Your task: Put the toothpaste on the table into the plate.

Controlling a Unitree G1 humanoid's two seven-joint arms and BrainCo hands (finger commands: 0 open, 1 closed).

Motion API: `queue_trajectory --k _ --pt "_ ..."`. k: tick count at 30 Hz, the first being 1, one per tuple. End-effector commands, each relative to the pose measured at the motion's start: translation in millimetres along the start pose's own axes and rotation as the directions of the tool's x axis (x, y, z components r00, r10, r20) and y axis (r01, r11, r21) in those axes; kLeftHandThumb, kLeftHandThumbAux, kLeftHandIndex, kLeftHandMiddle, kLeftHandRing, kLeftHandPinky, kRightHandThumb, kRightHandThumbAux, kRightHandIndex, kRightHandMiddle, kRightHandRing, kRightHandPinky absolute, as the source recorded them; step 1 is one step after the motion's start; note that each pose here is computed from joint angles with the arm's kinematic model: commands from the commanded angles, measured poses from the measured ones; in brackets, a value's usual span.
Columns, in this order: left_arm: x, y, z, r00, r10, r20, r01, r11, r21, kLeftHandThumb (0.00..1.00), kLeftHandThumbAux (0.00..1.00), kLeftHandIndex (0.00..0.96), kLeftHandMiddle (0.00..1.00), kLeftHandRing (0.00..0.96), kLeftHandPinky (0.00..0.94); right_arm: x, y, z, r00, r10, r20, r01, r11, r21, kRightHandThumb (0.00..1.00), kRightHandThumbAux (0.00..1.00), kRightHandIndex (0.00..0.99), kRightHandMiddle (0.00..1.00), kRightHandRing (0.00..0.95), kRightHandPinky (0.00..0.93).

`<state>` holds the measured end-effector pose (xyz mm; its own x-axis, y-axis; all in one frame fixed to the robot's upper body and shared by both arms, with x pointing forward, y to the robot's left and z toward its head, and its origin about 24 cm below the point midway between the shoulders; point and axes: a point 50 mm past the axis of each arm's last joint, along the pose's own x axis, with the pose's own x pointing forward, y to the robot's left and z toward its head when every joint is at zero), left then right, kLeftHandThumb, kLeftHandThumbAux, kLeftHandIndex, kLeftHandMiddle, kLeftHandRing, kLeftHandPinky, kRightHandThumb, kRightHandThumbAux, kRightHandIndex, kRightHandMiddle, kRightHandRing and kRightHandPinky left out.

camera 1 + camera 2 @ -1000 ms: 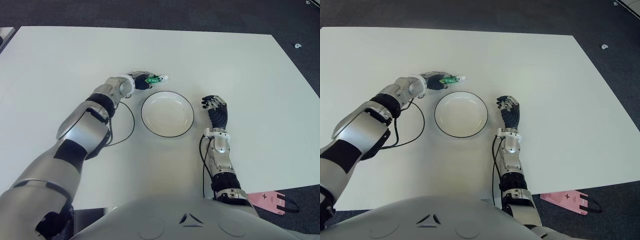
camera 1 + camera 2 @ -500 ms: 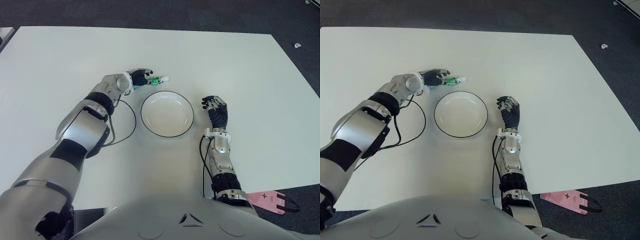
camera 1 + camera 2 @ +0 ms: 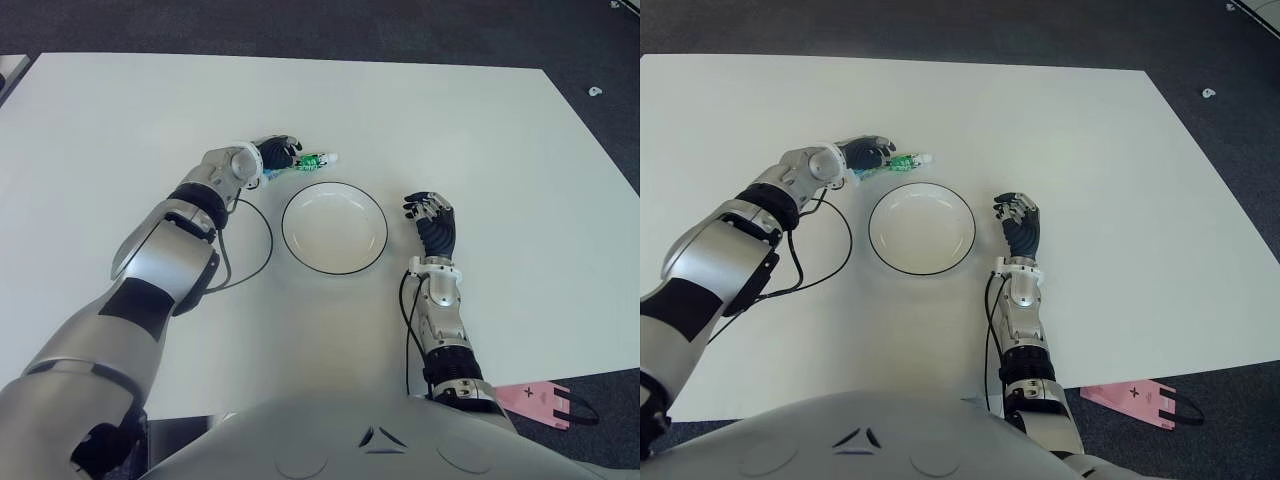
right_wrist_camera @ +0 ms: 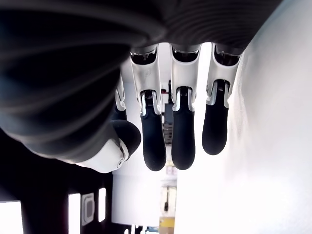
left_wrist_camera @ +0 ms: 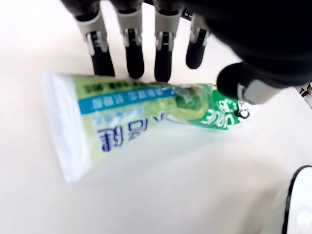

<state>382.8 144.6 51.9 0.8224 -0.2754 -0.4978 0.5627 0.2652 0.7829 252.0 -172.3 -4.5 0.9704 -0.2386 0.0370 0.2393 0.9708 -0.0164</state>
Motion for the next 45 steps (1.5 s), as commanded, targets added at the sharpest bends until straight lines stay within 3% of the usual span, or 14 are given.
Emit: queue_trajectory --k 1,17,24,35,40,45 --pt "-6.6 -50.2 -40.2 0.967 -0.191 -0.170 0.187 0.982 -0.041 0.624 0.386 0.155 0.204 0.226 0.283 -32.0 -11.0 -41.3 0.975 -0.031 -0.219 0.024 0.999 -0.038 0.718 0.727 0.427 0.465 0.458 0.475" --pt "-7.2 -48.9 -40.7 0.968 -0.189 -0.164 0.190 0.982 -0.007 0.651 0.382 0.163 0.224 0.258 0.330 -32.0 -11.6 -40.8 0.974 -0.040 -0.224 0.029 0.998 -0.055 0.717 0.727 0.426 0.469 0.463 0.477" --pt "-6.7 -48.3 -39.6 0.974 -0.152 -0.165 0.177 0.973 0.146 0.652 0.404 0.149 0.223 0.271 0.394 -33.1 -12.2 -40.2 0.974 -0.040 -0.224 0.029 0.998 -0.054 0.718 0.726 0.427 0.467 0.460 0.472" --pt "-4.1 -55.1 -37.1 0.969 -0.126 -0.211 0.193 0.920 0.341 0.701 0.407 0.079 0.168 0.237 0.328 -34.2 -13.0 -41.2 0.975 -0.038 -0.219 0.029 0.999 -0.045 0.718 0.726 0.426 0.467 0.466 0.481" --pt "-2.4 -57.6 -33.5 0.969 -0.119 -0.219 0.207 0.872 0.444 0.708 0.393 0.067 0.171 0.238 0.321 -34.8 -12.9 -40.5 0.977 -0.040 -0.211 0.031 0.998 -0.045 0.718 0.726 0.427 0.466 0.466 0.480" --pt "-2.1 -63.3 -33.9 0.970 -0.098 -0.222 0.200 0.843 0.499 0.684 0.375 0.050 0.158 0.209 0.286 -35.5 -13.8 -40.4 0.977 -0.045 -0.210 0.036 0.998 -0.043 0.717 0.727 0.426 0.465 0.463 0.479"
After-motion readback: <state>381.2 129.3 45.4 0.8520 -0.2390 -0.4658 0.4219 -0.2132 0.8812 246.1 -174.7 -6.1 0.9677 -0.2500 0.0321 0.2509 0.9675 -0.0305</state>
